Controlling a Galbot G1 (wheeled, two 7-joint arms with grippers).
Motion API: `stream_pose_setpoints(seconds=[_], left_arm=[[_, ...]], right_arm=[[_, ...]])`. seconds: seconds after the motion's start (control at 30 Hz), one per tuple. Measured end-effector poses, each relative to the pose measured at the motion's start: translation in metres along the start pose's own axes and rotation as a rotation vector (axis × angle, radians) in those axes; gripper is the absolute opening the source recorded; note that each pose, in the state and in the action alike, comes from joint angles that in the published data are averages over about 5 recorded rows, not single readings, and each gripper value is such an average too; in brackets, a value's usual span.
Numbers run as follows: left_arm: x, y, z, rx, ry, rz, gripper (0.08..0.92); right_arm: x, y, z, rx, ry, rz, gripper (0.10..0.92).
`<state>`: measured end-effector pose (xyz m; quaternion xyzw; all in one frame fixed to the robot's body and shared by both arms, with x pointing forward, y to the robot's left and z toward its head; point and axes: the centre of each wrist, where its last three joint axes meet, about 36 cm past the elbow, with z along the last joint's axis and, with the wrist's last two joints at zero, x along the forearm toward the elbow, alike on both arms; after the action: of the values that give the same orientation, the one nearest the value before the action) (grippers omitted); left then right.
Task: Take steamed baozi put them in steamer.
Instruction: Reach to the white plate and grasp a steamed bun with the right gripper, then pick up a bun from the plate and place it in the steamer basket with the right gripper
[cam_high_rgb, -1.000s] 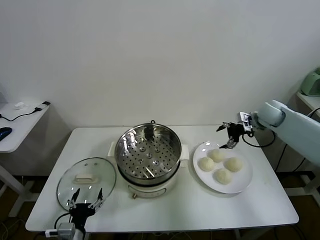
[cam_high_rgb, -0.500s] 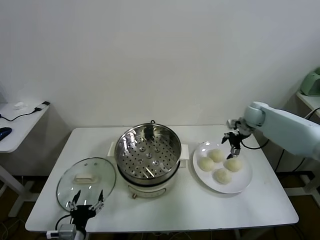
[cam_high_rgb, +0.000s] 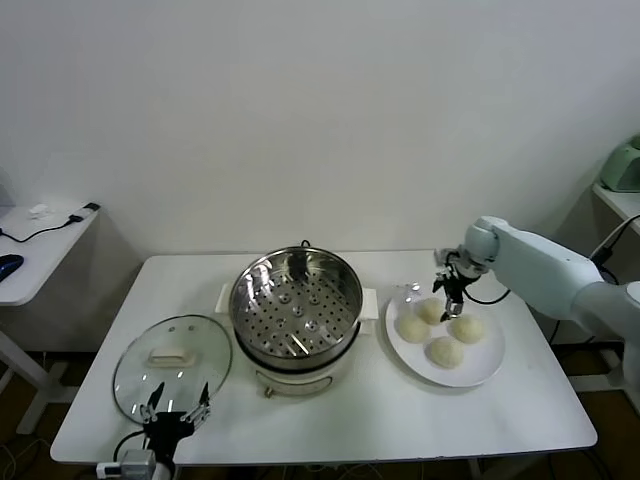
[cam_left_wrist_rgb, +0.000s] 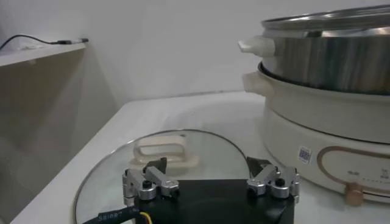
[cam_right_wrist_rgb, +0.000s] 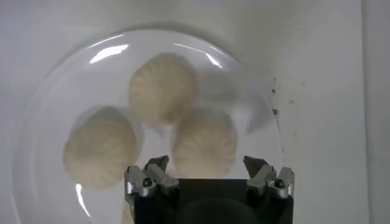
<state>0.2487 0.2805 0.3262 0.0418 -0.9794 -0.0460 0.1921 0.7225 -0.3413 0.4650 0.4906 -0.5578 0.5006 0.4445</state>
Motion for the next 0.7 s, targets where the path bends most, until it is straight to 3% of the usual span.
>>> stream_pose_setpoints(seconds=[0.47,0.7], left_arm=[[0.002,-0.002,0.001,-0.004,0.003,0.003,0.823],[0.005,-0.005,-0.001,-0.002,0.000,0.003,0.823]], right_arm=[[-0.002,-0.005,-0.005,-0.005,0.010,-0.009,0.617],[0.030,-0.014,-0.013,0.045,0.005,0.004,0.602]])
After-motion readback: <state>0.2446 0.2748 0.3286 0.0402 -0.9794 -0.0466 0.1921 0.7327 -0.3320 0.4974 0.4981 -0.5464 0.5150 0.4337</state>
